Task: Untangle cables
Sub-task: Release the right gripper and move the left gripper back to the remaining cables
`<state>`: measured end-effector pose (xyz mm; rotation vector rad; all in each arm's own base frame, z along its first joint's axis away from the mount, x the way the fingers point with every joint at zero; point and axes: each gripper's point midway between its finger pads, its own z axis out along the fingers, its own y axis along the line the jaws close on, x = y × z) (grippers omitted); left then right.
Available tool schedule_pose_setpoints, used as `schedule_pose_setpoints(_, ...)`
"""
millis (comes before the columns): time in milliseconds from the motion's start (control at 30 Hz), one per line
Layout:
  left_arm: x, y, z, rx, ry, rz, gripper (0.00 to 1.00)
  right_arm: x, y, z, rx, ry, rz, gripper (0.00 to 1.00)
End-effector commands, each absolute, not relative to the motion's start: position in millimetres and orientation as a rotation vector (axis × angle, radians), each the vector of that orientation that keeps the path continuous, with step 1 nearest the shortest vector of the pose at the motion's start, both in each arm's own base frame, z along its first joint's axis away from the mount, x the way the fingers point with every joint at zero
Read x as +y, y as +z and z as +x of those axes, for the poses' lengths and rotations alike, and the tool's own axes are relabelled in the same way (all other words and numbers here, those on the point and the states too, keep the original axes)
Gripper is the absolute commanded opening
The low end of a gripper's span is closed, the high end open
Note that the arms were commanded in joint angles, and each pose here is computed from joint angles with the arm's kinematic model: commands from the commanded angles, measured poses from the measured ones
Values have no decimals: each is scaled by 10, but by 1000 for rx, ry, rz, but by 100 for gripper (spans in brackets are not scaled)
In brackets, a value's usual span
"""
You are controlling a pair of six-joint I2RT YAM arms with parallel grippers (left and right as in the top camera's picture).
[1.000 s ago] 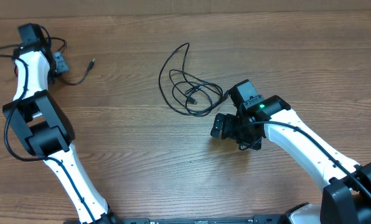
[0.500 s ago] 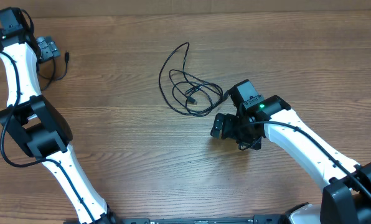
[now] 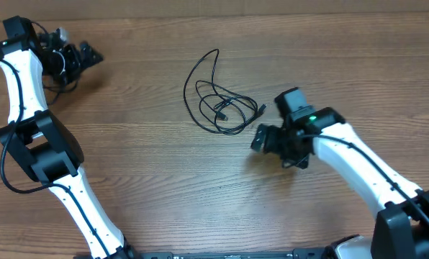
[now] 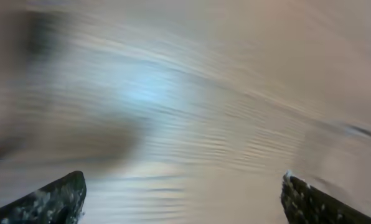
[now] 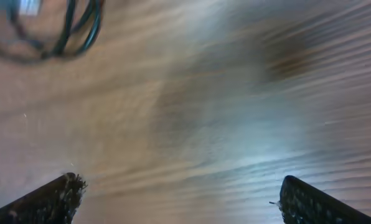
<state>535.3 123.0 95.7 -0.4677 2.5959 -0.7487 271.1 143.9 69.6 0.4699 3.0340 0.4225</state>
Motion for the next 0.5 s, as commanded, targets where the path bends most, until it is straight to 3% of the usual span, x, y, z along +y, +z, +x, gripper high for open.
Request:
schedule_pose_setpoints(0,450,1720,5379,2290,-1299,-101,100,1053,667,2881,2978,389,656,100)
schedule_pose_setpoints(267,-418,1675,5088,2394,-1407,150,100,99,652,3081,2805,272,1054,100)
schedule_pose_setpoints(400,-623,1768,4944,2444,-1355,259,91,-130,649,3062,2765,261,1159,100)
schedule_pose_setpoints(467,-692,1880,4841,2468,-1306,316,91,-189,645,3037,2759,255,1191,100)
